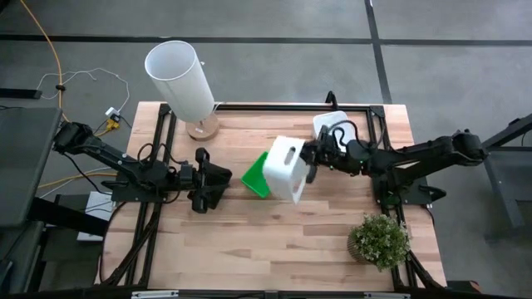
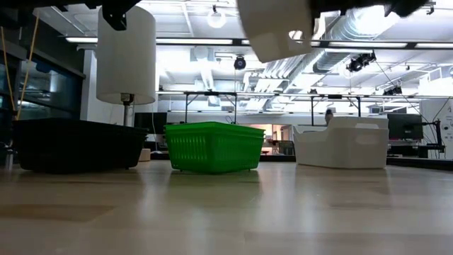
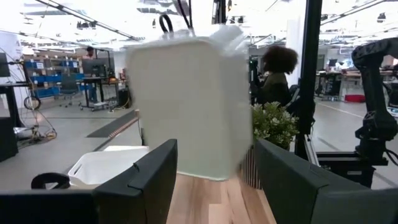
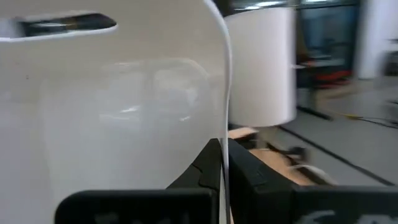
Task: Stack baskets by color
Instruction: Put the bottom white bin on the white bin
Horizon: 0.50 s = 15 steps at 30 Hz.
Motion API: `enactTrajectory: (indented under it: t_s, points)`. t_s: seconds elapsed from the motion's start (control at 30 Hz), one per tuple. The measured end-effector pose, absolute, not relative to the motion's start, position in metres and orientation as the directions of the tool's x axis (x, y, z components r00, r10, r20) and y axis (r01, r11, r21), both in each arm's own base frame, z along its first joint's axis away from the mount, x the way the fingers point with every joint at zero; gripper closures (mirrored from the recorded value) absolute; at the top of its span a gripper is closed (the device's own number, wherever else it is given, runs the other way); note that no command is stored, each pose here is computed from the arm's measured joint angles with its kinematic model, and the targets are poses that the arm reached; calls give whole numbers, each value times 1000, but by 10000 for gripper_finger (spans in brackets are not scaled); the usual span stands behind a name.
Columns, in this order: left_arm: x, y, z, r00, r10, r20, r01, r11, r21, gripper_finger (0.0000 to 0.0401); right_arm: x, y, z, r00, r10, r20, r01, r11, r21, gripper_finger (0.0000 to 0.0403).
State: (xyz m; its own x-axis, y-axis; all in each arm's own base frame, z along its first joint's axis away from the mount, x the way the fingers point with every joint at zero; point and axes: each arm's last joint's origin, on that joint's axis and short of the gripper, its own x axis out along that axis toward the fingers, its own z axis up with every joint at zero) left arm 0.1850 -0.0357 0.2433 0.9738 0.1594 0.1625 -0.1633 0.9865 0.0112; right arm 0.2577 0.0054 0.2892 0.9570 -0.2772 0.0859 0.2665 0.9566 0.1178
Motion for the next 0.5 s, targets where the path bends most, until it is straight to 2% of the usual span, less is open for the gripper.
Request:
enactTrajectory:
  t_s: [0.13,0.3,0.37,0.5]
  points:
    - [185,-36,243,974,159,162,-163,987,11,199,262,-7,320,881,-471,-41,473,878,71,403]
    - [185,-36,243,974,159,161,-163,987,11,199,256,-39,361,652,-713,-257,735,678,-16,403]
    - [185,-36,243,974,159,161,-163,987,11,199,248,-56,373,576,-746,-334,791,612,-6,403]
    - [185,-36,243,974,159,162,-163,987,11,199,224,-89,391,478,-721,-502,850,524,56,403]
